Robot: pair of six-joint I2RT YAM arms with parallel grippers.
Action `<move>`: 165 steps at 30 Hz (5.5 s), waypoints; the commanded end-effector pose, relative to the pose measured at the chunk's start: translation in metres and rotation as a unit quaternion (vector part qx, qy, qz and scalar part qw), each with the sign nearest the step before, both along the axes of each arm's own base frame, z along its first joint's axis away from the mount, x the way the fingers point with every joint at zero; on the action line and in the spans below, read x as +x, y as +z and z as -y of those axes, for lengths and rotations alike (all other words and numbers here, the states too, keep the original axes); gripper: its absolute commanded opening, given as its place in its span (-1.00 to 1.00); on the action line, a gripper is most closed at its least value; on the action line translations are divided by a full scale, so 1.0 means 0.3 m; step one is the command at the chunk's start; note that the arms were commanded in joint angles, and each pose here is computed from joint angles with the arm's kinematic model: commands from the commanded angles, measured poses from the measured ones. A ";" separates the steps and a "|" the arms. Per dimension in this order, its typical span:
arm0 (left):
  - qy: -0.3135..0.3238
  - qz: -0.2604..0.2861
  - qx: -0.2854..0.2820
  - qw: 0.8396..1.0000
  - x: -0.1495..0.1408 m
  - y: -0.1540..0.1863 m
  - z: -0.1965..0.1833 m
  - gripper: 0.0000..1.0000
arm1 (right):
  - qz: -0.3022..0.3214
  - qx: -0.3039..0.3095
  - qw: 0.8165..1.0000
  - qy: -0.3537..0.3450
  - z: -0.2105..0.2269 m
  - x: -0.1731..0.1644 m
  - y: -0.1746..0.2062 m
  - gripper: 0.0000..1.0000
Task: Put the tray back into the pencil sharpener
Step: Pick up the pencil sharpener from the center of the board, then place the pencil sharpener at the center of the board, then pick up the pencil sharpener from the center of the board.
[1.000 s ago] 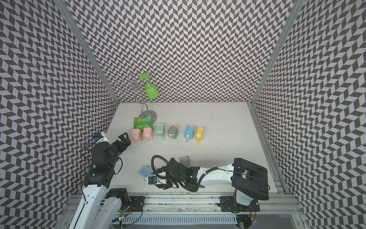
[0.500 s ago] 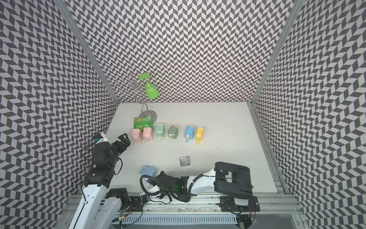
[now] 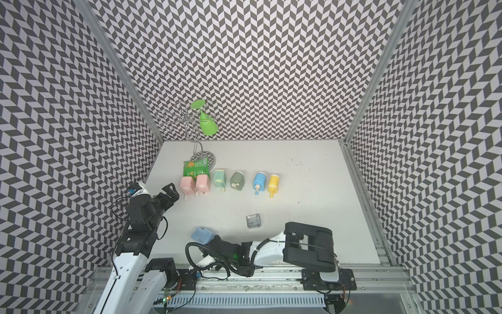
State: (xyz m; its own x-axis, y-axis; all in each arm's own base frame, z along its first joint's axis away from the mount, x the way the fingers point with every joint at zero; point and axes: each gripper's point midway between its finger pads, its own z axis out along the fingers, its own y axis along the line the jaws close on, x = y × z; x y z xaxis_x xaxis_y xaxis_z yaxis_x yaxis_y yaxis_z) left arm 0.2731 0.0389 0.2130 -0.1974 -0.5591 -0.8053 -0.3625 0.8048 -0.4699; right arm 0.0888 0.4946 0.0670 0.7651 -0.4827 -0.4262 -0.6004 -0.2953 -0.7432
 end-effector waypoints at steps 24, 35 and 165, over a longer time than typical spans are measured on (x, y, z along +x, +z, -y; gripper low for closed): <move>-0.110 0.072 0.084 0.988 0.038 0.170 0.091 0.99 | -0.241 0.074 0.968 -0.011 0.025 0.110 0.338 -1.00; -0.243 0.127 0.150 0.950 0.055 0.269 0.235 0.88 | -0.449 0.079 0.886 -0.089 0.152 0.268 0.459 -1.00; -0.324 0.231 0.128 0.908 -0.106 0.282 0.438 0.99 | -0.412 -0.097 0.804 -0.419 0.449 0.224 0.041 0.66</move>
State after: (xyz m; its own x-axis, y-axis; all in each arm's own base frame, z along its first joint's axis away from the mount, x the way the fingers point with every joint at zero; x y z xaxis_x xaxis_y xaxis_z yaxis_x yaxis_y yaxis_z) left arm 0.2423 -0.0949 0.2923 -0.0588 -0.2167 -0.9745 0.4184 0.8809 -0.2212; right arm 0.1536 0.3439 0.0724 -0.3889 -0.8103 -0.4383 -0.9050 0.4251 0.0170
